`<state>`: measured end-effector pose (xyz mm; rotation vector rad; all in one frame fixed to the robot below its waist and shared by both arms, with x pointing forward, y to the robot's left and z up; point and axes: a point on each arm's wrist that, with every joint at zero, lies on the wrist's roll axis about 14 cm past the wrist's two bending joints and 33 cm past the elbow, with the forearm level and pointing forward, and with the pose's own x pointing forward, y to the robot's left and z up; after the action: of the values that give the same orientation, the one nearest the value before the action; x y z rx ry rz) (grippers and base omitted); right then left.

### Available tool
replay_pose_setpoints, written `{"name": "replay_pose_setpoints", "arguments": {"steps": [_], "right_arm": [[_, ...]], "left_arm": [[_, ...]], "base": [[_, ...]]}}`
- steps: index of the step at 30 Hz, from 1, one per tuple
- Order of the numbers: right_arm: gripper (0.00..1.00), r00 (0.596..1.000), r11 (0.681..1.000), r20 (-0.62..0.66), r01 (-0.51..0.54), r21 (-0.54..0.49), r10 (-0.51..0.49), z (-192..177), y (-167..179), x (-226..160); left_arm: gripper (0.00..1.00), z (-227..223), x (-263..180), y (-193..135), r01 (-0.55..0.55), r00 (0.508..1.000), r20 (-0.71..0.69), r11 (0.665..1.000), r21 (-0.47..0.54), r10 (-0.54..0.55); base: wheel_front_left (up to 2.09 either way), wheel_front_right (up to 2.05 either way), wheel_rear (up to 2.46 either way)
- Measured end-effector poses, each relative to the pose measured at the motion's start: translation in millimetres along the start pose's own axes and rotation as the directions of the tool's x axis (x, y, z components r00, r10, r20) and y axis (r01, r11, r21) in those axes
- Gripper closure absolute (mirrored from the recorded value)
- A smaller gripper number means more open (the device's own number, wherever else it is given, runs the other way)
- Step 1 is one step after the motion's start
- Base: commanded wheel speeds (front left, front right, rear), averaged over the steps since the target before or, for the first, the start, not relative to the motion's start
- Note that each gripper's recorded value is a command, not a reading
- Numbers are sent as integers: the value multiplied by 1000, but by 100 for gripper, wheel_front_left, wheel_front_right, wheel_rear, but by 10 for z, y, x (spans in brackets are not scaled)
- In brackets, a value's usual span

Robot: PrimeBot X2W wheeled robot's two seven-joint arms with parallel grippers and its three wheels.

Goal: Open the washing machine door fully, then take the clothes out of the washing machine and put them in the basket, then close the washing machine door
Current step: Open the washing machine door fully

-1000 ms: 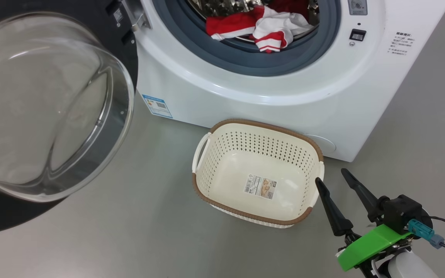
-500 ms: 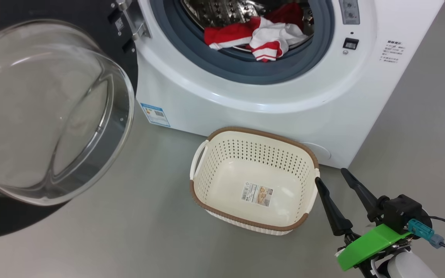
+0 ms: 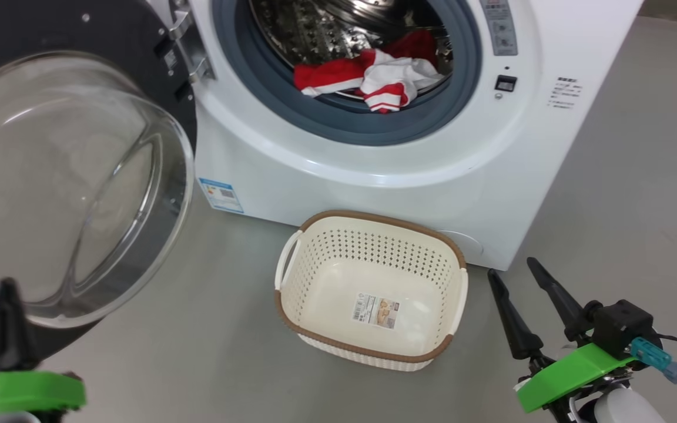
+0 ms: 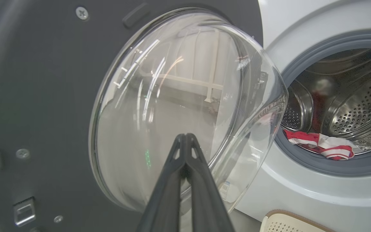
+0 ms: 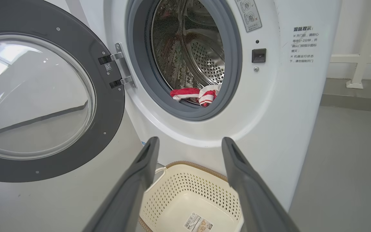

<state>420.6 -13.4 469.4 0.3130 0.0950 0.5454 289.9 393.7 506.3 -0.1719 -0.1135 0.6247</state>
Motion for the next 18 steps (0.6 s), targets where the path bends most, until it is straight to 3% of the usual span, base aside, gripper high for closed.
{"name": "replay_pose_setpoints", "arguments": {"steps": [1,2,3,6,18], "right_arm": [[0,1000,1000,8,10,1,-10,25,-25,-12],[0,1000,1000,16,22,3,-22,52,-53,-28],[0,999,999,22,32,3,-32,68,-81,-51],[0,997,998,32,65,6,-65,99,-162,-128],[0,976,980,87,197,19,-198,266,-503,-453]], "left_arm": [[93,-17,-27,-75,23,1000,-2,1000,-10,-23],[67,-34,-55,-139,43,999,-5,999,-16,-43],[58,-52,-84,-187,60,998,-9,998,-17,-60],[0,-119,-163,-352,118,993,-26,993,-26,-118],[0,-225,-258,-954,329,941,-58,942,-68,-333]], "base": [[0,0,0],[0,0,0],[0,0,0],[0,0,0],[0,0,0]]}}
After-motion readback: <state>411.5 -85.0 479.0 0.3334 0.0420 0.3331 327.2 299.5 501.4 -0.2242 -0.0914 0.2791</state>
